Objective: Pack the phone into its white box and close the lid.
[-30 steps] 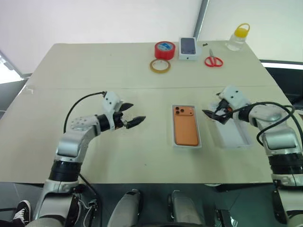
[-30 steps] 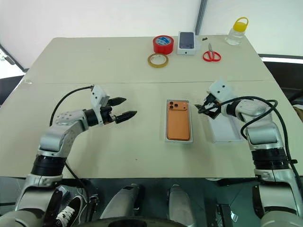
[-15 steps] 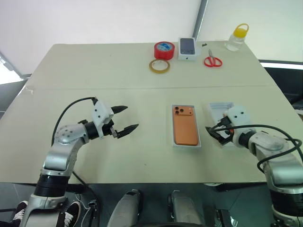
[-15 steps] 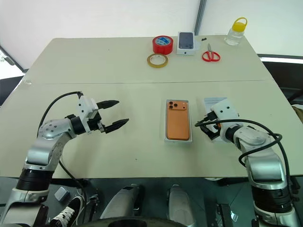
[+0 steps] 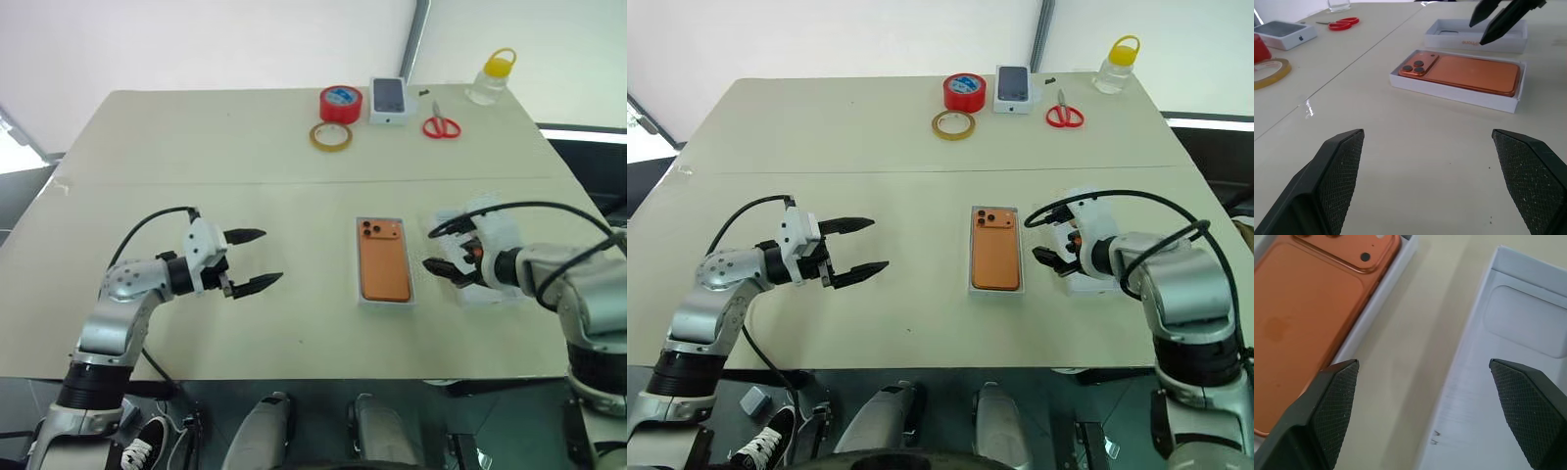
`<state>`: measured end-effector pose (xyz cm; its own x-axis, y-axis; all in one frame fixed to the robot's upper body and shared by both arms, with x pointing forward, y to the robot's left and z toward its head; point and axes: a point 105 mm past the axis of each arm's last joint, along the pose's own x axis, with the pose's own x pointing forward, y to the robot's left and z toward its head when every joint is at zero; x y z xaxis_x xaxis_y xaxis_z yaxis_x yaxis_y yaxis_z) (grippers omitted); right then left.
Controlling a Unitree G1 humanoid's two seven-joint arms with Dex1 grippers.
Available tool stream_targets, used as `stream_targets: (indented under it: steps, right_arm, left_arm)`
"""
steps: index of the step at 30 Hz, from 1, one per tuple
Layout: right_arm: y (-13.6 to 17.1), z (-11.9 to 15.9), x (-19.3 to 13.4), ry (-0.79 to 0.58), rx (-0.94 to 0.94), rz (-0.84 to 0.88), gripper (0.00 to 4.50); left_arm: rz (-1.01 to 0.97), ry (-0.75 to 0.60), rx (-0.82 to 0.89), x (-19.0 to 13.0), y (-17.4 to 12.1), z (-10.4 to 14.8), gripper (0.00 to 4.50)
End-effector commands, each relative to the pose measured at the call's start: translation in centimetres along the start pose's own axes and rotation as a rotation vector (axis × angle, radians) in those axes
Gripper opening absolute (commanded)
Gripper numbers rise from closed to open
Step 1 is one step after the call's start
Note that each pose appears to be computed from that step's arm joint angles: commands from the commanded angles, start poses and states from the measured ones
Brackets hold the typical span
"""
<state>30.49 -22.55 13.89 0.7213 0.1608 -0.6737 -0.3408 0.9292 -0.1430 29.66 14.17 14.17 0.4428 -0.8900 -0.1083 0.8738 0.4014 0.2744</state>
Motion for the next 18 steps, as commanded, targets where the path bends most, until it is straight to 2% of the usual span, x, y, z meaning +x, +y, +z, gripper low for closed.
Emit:
stream_targets:
  steps: [1,12,18]
  right_arm:
    - [0.0,-0.3,0.1,0.042,0.034,0.002,4.46]
    - [-0.6,-0.1,1.4,0.067,0.137,0.002,4.46]
    - [-0.8,0.1,1.6,0.082,0.13,-0.025,4.46]
  left_arm:
    - [-0.02,-0.026,0.04,0.0,-0.2,0.8,4.4]
    - [-0.016,-0.037,0.063,0.4,-0.1,1.1,4.4]
    - [-0.004,-0.046,0.057,0.7,-0.3,1.0,4.4]
